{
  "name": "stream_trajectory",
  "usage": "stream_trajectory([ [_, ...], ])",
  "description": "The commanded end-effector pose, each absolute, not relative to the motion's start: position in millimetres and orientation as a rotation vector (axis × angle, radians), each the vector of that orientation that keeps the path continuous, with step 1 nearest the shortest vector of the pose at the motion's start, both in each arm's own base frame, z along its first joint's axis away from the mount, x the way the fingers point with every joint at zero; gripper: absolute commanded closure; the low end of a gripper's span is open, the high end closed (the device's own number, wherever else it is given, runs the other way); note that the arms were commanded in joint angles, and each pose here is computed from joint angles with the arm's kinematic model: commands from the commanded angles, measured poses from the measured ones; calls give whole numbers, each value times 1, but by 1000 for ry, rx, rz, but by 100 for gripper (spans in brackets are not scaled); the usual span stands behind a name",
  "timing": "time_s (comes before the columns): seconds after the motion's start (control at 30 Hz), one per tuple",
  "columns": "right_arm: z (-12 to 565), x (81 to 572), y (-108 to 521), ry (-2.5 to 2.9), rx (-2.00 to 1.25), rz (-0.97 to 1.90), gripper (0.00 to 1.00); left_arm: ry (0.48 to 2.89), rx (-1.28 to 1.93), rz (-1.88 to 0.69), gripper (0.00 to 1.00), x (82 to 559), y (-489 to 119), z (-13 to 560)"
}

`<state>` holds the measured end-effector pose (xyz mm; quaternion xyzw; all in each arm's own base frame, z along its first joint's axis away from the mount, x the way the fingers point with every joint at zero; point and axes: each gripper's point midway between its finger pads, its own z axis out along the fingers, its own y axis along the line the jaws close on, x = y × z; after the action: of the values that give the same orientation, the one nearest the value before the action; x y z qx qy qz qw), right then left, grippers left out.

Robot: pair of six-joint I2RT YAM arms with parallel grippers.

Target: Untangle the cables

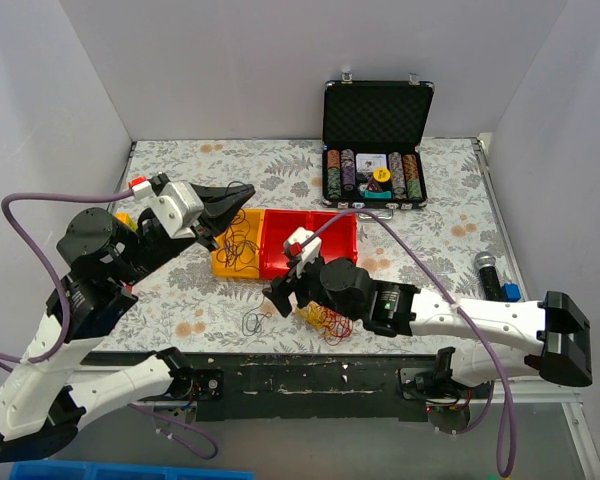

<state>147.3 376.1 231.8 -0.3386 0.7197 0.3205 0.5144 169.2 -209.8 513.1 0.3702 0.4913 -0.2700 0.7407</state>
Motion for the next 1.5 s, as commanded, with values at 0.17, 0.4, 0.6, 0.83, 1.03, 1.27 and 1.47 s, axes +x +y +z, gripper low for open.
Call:
stream_trajectory([
  [0.17,265,151,415,1574,-773,882,14,1059,778,-572,100,166,-198,529],
  [0.4,251,157,428,1614,-740,881,57,1054,762,-576,100,165,-196,532],
  [0.6,243,153,426,1647,-713,913,99,1052,740,-513,100,175,-192,532],
  [0.83,173,128,401,1819,-749,967,99,939,340,-343,100,206,-142,584],
  [1.03,129,113,384,1936,-756,960,99,832,171,-290,100,213,-122,626],
  [1.27,140,112,386,1911,-760,973,99,936,238,-251,100,241,-148,581],
  [1.47,188,115,393,1813,-735,1020,99,1125,310,-138,100,277,-163,474],
])
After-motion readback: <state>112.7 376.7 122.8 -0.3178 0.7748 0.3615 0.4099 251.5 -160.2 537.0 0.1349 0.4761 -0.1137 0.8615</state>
